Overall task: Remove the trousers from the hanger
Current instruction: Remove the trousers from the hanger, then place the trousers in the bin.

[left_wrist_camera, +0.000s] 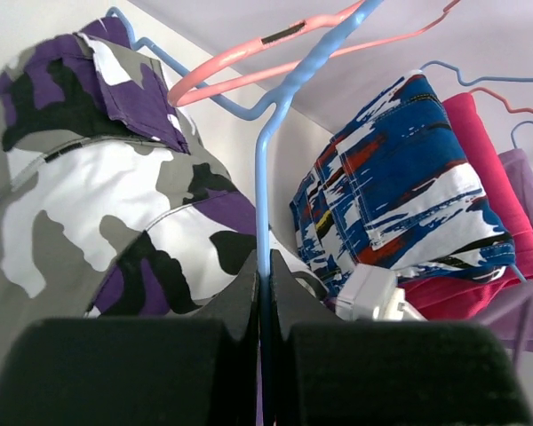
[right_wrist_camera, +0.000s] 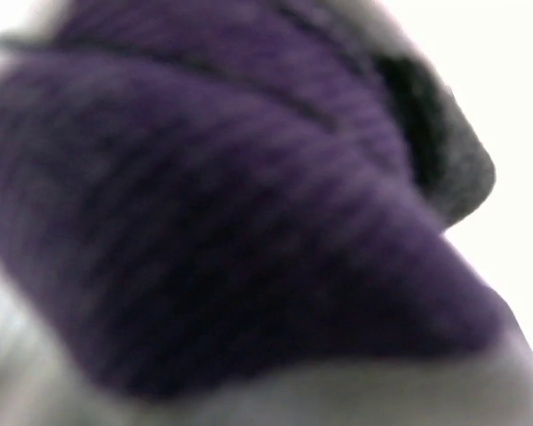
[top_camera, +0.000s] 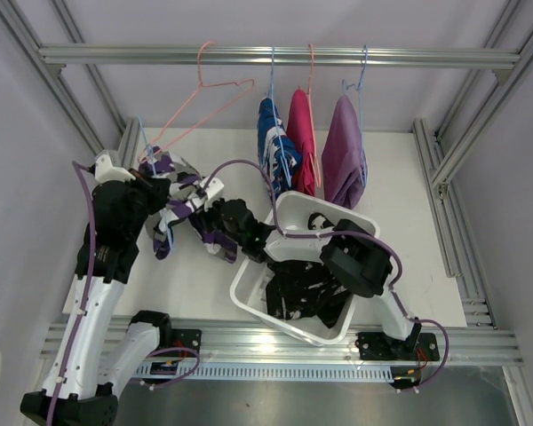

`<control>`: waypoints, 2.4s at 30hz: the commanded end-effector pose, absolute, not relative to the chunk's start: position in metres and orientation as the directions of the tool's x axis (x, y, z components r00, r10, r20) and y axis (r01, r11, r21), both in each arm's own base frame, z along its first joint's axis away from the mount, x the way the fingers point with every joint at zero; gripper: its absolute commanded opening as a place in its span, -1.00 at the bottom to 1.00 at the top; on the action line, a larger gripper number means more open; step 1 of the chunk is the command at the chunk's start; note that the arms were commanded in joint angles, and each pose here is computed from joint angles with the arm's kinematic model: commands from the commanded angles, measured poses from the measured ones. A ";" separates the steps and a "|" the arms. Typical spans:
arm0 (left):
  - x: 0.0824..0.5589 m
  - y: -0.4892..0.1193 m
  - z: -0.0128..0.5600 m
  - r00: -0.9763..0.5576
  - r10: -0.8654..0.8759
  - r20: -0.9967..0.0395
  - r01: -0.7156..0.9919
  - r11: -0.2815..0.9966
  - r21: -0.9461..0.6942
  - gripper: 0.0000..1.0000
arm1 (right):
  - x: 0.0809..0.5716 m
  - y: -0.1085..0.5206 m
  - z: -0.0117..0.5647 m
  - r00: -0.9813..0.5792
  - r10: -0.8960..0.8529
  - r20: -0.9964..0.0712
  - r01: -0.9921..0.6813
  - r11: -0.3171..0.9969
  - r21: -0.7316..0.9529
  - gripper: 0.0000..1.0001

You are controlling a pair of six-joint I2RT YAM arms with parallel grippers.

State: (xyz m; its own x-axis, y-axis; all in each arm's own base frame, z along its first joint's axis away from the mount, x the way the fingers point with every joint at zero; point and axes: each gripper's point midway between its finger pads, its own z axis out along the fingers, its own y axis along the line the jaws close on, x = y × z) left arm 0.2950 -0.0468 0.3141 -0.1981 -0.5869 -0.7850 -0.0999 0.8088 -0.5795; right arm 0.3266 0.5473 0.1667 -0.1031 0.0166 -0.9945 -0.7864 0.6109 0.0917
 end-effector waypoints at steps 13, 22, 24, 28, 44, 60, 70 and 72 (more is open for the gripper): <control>0.303 -0.053 0.370 -0.081 -0.603 -0.794 0.048 0.793 -0.607 -0.99 | 0.268 0.439 0.457 0.173 0.122 -0.977 -0.654 0.756 -0.021 -1.00; 0.309 -0.064 0.360 -0.142 -0.598 -0.789 0.074 0.788 -0.611 -0.99 | 0.235 0.354 0.520 0.241 0.112 -0.964 -0.554 0.831 -0.042 -1.00; 0.310 -0.064 0.360 -0.145 -0.596 -0.790 0.076 0.789 -0.610 -0.99 | 0.229 0.340 0.529 0.247 0.113 -0.963 -0.542 0.839 -0.040 -1.00; 0.313 -0.066 0.357 -0.157 -0.595 -0.788 0.074 0.789 -0.610 -0.99 | 0.219 0.293 0.550 0.269 0.127 -0.955 -0.491 0.871 -0.022 -1.00; 0.319 -0.071 0.349 -0.189 -0.590 -0.785 0.079 0.787 -0.612 -0.99 | 0.194 0.244 0.425 0.113 0.000 -0.994 -0.523 0.850 -0.060 -1.00; 0.322 -0.073 0.346 -0.205 -0.586 -0.784 0.083 0.788 -0.610 -0.99 | 0.188 0.242 0.363 -0.035 -0.010 -0.999 -0.533 0.846 0.010 0.27; 0.322 -0.075 0.345 -0.214 -0.581 -0.786 0.089 0.789 -0.608 -0.99 | 0.184 0.234 0.406 0.008 -0.001 -1.000 -0.548 0.837 -0.005 0.46; 0.322 -0.074 0.347 -0.210 -0.577 -0.789 0.090 0.792 -0.604 -0.99 | 0.185 0.236 0.411 0.024 -0.001 -1.000 -0.546 0.838 -0.014 0.47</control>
